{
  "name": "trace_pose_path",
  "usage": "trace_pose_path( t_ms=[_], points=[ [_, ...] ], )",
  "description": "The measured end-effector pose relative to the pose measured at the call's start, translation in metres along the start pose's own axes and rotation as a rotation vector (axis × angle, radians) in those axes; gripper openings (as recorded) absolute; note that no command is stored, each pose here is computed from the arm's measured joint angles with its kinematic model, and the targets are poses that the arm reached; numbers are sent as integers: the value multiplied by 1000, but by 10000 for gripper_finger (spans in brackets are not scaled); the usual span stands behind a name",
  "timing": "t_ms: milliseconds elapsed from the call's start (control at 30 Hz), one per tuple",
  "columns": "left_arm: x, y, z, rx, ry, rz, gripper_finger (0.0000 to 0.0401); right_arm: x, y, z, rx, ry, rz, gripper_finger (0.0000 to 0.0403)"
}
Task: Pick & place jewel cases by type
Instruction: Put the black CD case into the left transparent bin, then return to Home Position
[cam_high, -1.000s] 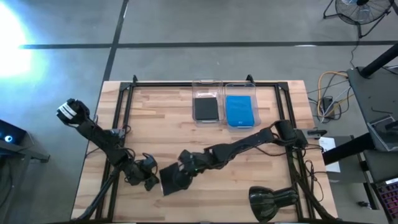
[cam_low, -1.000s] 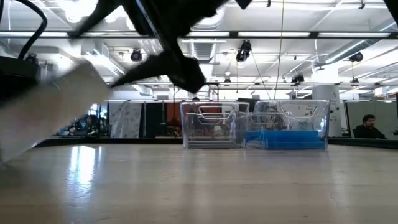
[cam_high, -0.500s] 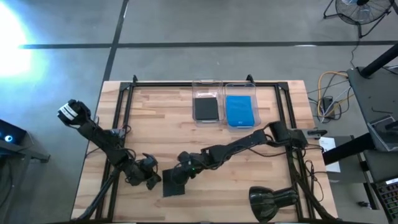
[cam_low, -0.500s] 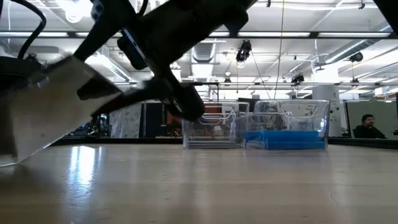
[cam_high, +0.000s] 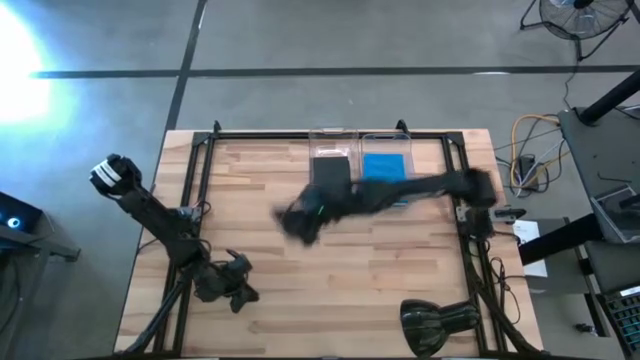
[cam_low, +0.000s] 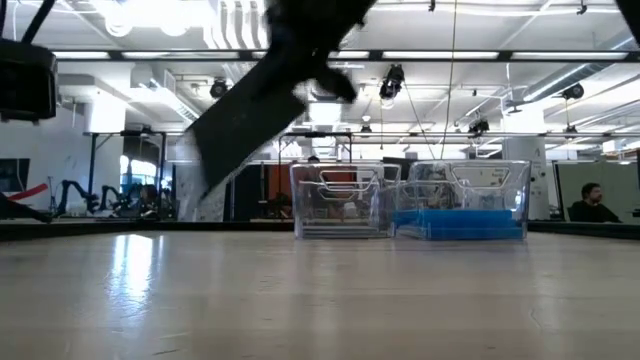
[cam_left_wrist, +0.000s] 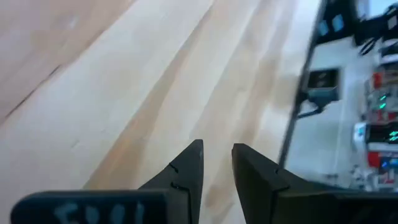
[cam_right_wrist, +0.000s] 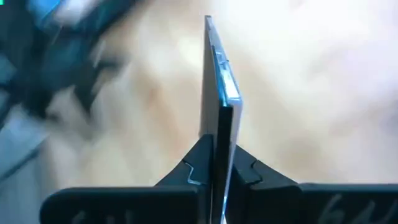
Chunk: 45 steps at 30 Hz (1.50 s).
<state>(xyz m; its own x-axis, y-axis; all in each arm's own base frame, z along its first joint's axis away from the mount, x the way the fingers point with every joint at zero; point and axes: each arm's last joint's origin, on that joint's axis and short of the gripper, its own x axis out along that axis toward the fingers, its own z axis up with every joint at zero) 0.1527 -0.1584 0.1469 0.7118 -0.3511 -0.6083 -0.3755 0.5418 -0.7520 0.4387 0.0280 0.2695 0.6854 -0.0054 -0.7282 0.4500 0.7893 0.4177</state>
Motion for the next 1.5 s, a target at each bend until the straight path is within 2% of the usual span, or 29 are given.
trace_pose_path(
  t_ms=[100,167,233,300,400,467,633,733,833,933,1033,1167,1233,1367,1433,1500],
  points=[
    [-3,-5,3,-14,-65,-29,67,-68,-18,38,-103,-227,-192,9],
    [-4,-5,5,-15,-117,-23,67,-101,-29,53,-165,-345,-312,9],
    [-5,-5,7,-17,-169,-21,67,-119,-39,59,-224,-411,-449,9],
    [-6,-5,8,-12,-206,-18,67,-125,-46,58,-263,-403,-555,9],
    [-6,-4,9,1,-238,-9,67,-115,-54,51,-267,-308,-630,9],
    [-6,-4,10,1,-254,-5,67,-94,-61,45,-301,-233,-730,9],
    [-5,0,12,11,-279,27,67,-35,-81,34,-501,-1,-851,29],
    [-5,0,12,4,-283,28,67,-13,-88,25,-565,125,-890,57],
    [-5,0,12,-14,-282,24,67,-9,-88,25,-591,193,-911,92],
    [-5,0,12,-16,-282,23,67,-24,-79,37,-583,165,-905,130],
    [-5,0,12,-16,-282,23,67,-50,-66,55,-553,70,-865,166],
    [-6,-1,13,-19,-283,20,67,-102,-48,72,-499,-37,-779,206],
    [-7,-2,13,-23,-284,13,67,-130,-43,76,-440,-95,-762,217],
    [-10,-4,15,-35,-292,-4,67,-184,-34,71,-227,-223,-677,226],
    [-12,-5,18,-44,-316,-11,67,-203,-30,61,-134,-225,-595,225],
    [-13,-6,22,-58,-366,-15,67,-208,-28,46,-64,-172,-565,223]
  ],
)
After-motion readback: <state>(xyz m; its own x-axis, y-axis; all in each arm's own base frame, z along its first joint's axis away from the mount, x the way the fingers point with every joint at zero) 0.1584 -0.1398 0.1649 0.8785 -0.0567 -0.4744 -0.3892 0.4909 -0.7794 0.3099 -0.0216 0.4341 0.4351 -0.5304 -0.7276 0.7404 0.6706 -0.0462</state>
